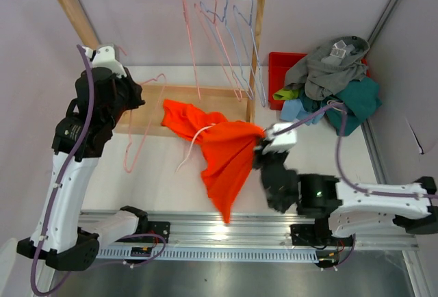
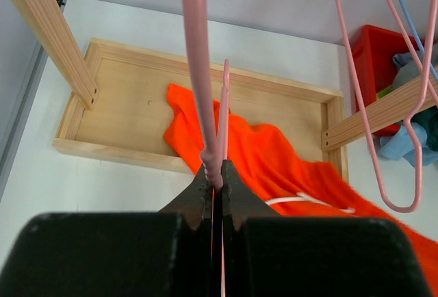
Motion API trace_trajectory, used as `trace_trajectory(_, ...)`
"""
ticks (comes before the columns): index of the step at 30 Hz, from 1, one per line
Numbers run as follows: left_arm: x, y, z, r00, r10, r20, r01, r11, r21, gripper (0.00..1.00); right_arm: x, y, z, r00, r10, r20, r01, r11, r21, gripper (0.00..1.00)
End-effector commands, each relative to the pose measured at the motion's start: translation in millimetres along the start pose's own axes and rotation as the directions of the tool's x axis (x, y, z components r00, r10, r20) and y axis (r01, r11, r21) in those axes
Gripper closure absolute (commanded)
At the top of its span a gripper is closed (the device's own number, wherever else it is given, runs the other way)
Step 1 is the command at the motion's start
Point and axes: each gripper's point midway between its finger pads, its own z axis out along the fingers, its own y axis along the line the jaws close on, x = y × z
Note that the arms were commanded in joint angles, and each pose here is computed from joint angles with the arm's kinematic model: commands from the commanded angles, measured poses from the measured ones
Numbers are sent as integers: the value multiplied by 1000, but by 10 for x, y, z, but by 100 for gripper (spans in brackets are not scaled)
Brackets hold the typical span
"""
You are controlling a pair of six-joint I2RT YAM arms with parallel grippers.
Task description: Remove the shorts from the hanger
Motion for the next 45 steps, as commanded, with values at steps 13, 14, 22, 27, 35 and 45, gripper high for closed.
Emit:
trace_trajectory(13, -19, -90, 319, 999, 22, 49, -23, 1000, 15, 100, -2450, -1792, 1308, 875, -9, 485, -129, 959, 251, 100)
trace_trajectory(14, -21, -107, 347, 998, 21, 52, -22, 1000, 20, 100, -2579, -1792, 1431, 859, -27, 511, -101, 970, 220, 100)
trace_trajectory(22, 55, -164, 478, 999, 20, 46, -22, 999, 43, 100, -3558, -2978, 2382, 704, -73, 706, -212, 928, 308, 100)
trace_trajectory(27, 35, -144, 425, 998, 18, 53, -20, 999, 38, 100, -3885, -3563, 2391, 577, -106, 810, -299, 895, 330, 100)
trace_trajectory(35, -130, -211, 500, 997, -4, 77, 1, 999, 39, 100, -1629, -3605, 3501, 829, 143, 541, -319, 915, 247, 99)
trace_trajectory(45, -861, -494, 424, 987, 3, 163, -20, 994, 105, 100, 546, -2825, 3066, 855, 487, 179, -518, 779, 353, 1)
